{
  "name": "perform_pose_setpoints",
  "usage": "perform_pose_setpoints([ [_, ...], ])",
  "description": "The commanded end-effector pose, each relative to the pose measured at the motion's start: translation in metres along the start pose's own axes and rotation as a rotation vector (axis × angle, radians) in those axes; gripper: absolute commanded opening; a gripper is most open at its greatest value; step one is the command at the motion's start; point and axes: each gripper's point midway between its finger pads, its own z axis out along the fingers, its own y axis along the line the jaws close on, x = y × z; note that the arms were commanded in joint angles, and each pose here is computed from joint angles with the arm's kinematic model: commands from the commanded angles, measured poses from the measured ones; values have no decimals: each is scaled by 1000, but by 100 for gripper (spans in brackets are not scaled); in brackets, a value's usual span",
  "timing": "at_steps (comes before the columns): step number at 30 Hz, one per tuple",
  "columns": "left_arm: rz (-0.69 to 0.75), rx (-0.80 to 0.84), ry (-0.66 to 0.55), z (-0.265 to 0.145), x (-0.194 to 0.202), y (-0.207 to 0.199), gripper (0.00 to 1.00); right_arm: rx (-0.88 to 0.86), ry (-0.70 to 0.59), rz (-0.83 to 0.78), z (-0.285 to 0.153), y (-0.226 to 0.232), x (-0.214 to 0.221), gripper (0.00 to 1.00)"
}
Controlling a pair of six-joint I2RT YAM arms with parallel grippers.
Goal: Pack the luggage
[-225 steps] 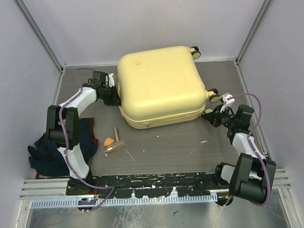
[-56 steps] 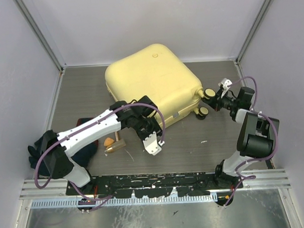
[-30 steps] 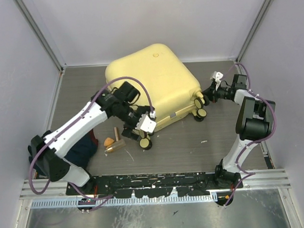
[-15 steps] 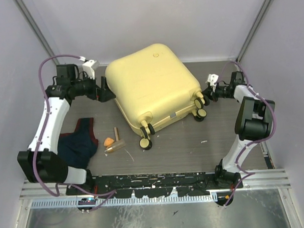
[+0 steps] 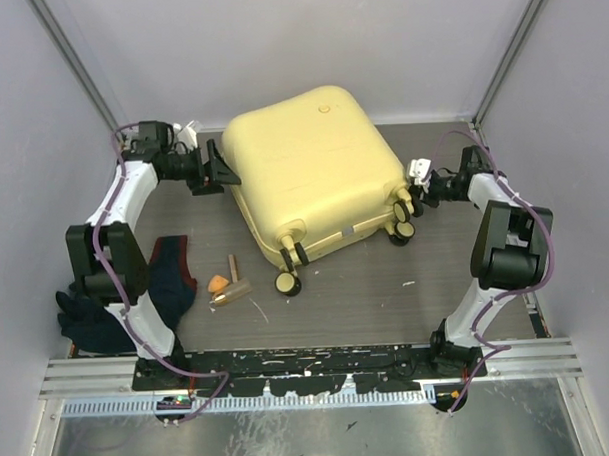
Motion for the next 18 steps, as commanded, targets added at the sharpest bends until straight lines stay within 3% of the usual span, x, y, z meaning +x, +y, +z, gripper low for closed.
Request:
perform_pose_setpoints([
  [1, 127, 83, 4, 38, -26, -29, 78, -104, 22, 68, 2, 49, -11, 1],
  [4, 164, 92, 31, 65, -35, -27, 70, -108, 17, 73, 1, 57, -17, 1],
  [11, 351, 13, 40, 106, -73, -29, 68, -107, 10, 92, -11, 84, -41, 1],
  [15, 426, -83, -1, 82, -94, -33, 77, -99, -8, 91, -10, 98, -64, 1],
  [18, 447, -130, -48, 47, -96, -41, 92, -94, -10, 103, -4, 108, -74, 1],
])
